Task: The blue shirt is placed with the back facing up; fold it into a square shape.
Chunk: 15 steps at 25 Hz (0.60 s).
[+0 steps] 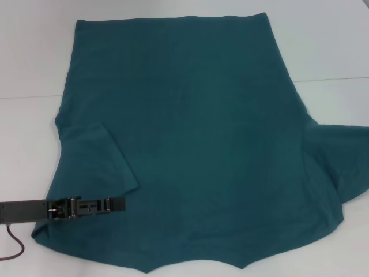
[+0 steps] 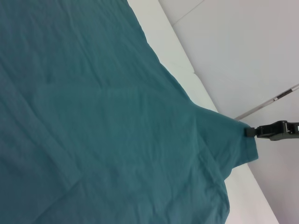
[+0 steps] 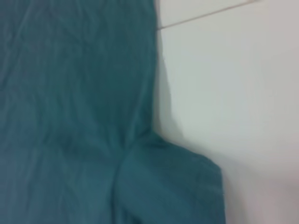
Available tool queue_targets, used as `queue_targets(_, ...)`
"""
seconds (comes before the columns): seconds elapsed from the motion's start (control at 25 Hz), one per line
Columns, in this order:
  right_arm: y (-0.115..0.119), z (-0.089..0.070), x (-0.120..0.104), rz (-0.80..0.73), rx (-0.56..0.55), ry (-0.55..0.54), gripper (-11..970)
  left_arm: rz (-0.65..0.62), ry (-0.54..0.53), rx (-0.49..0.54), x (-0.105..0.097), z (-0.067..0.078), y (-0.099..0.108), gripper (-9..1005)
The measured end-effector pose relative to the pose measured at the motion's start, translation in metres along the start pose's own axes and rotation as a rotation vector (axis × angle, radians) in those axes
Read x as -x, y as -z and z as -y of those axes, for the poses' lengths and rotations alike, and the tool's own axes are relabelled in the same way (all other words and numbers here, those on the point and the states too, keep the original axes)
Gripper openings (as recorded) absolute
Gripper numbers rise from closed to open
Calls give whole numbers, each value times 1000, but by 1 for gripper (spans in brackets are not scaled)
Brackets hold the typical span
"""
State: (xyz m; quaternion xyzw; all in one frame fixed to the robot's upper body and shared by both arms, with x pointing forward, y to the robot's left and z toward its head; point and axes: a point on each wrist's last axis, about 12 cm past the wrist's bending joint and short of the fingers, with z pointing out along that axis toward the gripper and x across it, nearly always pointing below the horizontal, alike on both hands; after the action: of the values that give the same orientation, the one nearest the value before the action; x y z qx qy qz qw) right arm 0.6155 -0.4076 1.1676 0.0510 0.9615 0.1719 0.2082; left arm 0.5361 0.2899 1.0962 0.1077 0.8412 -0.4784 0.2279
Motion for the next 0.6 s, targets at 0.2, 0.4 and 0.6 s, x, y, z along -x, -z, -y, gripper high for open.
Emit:
queue_targets(0.2, -9, -30, 4, -21, 116, 25, 14, 5, 2, 5, 0, -1, -1, 706)
queue_targets(0.4, -33, -78, 4, -102, 189, 120, 13, 9, 3, 6, 1, -1, -2, 706)
queue_targets(0.6, -48, -118, 10, -128, 224, 199, 14, 26, 6, 10, 3, -1, -1, 706)
